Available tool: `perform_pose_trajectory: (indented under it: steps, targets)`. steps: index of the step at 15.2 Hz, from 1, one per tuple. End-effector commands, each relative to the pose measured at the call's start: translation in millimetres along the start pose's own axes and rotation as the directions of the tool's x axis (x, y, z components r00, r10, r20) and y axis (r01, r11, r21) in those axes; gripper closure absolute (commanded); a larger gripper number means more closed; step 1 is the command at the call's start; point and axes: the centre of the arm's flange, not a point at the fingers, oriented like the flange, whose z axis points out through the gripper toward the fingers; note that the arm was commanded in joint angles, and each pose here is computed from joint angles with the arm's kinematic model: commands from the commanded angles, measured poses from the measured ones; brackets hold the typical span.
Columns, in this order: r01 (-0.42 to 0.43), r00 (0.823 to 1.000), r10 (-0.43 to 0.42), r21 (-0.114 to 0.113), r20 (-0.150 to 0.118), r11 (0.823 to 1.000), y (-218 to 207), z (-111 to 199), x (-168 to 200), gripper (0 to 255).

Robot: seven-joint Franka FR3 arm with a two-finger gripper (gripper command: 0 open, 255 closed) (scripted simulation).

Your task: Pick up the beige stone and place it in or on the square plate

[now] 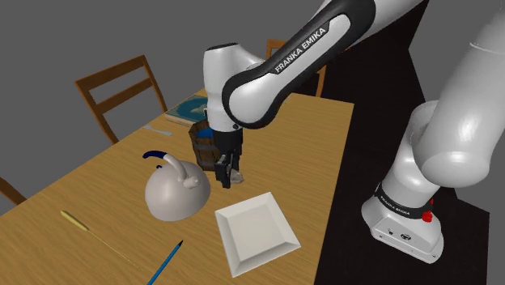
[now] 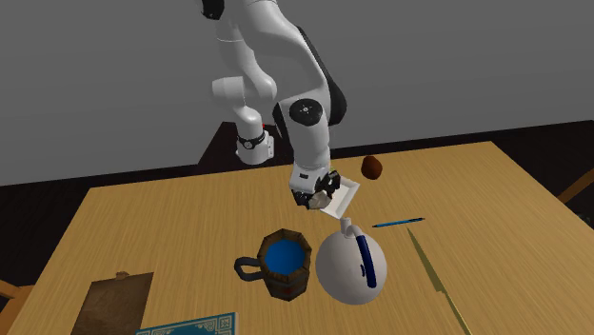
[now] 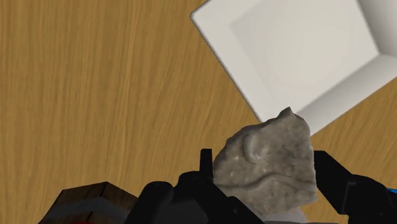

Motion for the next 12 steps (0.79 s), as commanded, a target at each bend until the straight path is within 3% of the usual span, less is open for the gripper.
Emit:
perform_pose_trajectory:
  steps: [1, 8, 12]
  targets:
    - [-0.001, 1.000, 0.001, 0.000, 0.000, 1.000, -17.6, 4.9, -17.1, 255]
    - [-0.001, 1.000, 0.001, 0.000, 0.000, 1.000, -86.0, 15.3, -85.2, 255]
    - [-0.001, 1.000, 0.001, 0.000, 0.000, 1.000, -82.7, 36.1, -85.0, 255]
